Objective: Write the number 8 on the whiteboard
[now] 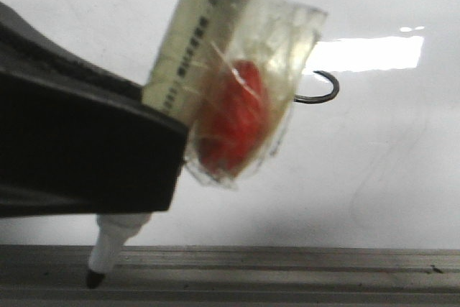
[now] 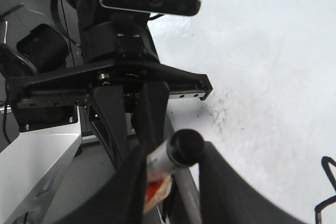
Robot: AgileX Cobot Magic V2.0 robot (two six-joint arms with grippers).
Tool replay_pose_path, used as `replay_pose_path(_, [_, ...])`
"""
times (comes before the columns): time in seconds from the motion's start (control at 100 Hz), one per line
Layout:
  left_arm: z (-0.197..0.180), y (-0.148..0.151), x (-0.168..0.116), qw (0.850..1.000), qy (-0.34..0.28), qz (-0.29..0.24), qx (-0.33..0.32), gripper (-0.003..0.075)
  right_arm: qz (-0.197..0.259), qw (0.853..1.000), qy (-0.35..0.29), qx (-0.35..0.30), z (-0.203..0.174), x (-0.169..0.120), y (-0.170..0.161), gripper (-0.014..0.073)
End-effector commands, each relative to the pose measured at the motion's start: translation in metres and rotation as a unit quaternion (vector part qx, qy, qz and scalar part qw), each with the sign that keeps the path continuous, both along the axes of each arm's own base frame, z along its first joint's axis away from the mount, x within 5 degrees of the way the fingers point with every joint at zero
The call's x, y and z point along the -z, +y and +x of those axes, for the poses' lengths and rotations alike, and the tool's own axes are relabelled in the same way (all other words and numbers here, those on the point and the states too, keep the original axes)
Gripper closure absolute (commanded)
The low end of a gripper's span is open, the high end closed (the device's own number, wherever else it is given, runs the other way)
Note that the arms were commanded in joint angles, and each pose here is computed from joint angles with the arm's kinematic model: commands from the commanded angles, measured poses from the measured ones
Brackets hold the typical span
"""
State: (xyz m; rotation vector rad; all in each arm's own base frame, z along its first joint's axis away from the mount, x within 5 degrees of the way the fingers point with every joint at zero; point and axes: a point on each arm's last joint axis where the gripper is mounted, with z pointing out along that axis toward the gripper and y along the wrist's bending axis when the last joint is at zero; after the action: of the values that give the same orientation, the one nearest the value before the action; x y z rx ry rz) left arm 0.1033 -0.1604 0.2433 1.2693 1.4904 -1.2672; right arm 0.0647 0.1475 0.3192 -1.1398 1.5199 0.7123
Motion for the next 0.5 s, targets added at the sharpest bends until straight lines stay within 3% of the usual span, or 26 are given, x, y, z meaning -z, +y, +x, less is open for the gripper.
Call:
replay_pose_path(0.0, [0.004, -0.002, -0.016, 0.998, 0.014, -0.053, -0.023, 0.0741, 0.061, 0.998, -0.030, -0.001, -0.002, -0.023, -0.005, 0.0578])
replay_pose_path(0.09, [0.007, -0.002, -0.014, 0.998, 0.017, -0.039, -0.041, 0.0741, 0.068, 0.997, -0.038, -0.001, -0.004, -0.026, -0.009, 0.0666])
replay_pose_path(0.34, [0.018, 0.003, -0.008, 0.993, 0.017, 0.007, -0.119, 0.0741, 0.054, 0.998, -0.033, -0.001, -0.005, -0.023, -0.012, 0.0666])
replay_pose_path(0.49, [0.020, 0.016, -0.017, 0.981, -0.003, 0.022, -0.195, 0.0741, 0.052, 0.998, -0.033, -0.001, -0.005, -0.023, -0.012, 0.0666])
